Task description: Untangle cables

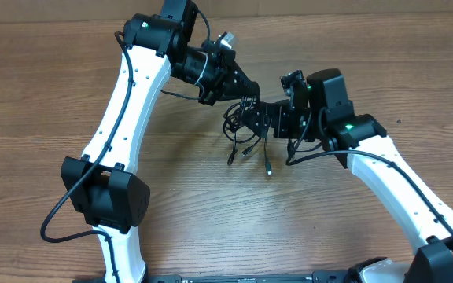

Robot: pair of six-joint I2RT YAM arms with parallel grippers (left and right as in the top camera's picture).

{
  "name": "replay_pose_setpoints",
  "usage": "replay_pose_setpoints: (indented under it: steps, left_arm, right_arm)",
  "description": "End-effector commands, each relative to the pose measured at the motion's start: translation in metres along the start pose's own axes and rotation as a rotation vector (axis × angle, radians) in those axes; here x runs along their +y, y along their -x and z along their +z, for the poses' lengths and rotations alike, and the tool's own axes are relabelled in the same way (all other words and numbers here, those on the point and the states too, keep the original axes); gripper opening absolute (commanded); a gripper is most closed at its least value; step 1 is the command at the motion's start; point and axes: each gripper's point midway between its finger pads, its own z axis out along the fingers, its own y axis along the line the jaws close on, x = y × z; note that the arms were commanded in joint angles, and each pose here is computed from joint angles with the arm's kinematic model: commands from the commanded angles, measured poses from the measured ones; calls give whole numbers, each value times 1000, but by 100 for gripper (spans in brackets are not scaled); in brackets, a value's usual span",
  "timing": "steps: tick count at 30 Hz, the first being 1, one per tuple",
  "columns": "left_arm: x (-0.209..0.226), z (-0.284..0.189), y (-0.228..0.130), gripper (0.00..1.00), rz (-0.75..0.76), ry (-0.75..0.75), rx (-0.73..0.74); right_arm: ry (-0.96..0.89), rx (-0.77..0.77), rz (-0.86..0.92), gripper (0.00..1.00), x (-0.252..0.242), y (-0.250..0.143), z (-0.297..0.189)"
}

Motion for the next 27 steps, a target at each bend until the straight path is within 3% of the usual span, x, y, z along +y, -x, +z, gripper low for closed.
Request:
replay_pose_setpoints:
  steps: [1, 11, 21, 27]
  left_arm:
    - [-40, -9, -24, 4, 28, -130, 55]
    - [-53, -12, -33, 4, 16, -207, 105]
    - [-53, -26, -24, 4, 28, -235, 76]
    - [-50, -50, -12, 4, 15, -274, 31]
  right_arm:
    - [-82, -32, 38, 100, -13, 7, 8]
    - [-192, 51, 94, 100, -48, -13, 29]
    - [-536, 144, 152, 100, -110, -48, 7]
    - [-626, 144, 146, 100, -124, -51, -2]
